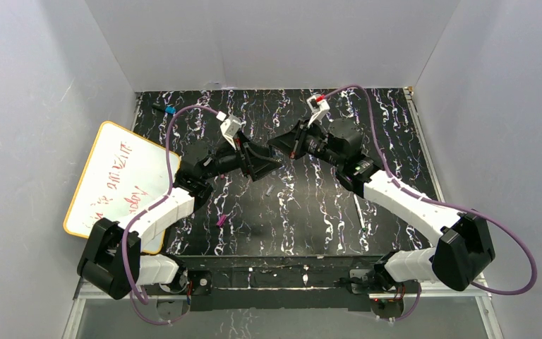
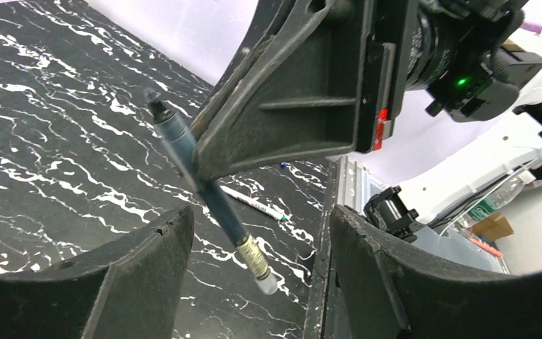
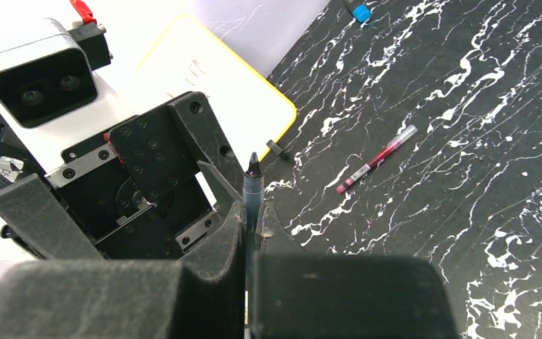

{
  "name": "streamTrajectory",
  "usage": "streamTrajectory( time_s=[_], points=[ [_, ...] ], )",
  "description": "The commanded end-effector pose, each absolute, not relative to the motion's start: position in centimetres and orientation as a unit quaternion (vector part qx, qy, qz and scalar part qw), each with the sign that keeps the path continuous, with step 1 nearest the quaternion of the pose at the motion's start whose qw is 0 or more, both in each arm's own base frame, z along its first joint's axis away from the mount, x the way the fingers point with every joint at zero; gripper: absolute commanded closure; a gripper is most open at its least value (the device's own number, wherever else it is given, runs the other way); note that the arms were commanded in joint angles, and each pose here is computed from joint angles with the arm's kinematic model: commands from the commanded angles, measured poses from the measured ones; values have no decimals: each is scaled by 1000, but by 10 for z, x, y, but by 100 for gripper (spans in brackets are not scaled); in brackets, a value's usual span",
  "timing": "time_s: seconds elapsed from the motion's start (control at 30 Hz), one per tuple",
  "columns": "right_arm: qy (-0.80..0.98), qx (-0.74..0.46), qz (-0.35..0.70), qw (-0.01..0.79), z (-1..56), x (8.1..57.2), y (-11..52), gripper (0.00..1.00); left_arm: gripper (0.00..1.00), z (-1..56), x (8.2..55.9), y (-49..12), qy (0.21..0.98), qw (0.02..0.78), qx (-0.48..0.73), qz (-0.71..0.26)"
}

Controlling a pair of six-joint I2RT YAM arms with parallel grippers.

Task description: Insert the pens into the pen caps

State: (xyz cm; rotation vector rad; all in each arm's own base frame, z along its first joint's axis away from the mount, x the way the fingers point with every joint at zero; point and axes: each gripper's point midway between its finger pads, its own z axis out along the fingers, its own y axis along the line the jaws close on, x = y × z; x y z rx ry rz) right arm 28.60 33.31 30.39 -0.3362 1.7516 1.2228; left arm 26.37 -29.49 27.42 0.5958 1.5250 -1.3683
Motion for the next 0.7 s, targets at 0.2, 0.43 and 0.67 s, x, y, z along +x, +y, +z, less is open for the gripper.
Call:
streamTrajectory(
  time_s=[0.2, 0.43, 0.67],
  points=[
    [670, -140, 518, 513, 340, 285, 348, 99, 40, 293, 252, -294, 595, 490, 260, -582],
    [658, -143, 515, 531, 351, 286, 347, 99, 56, 290, 252, -296, 598, 479, 261, -588],
    [645, -140, 517, 545, 360, 286, 344, 99, 58, 287, 251, -299, 601, 467, 261, -593]
  ],
)
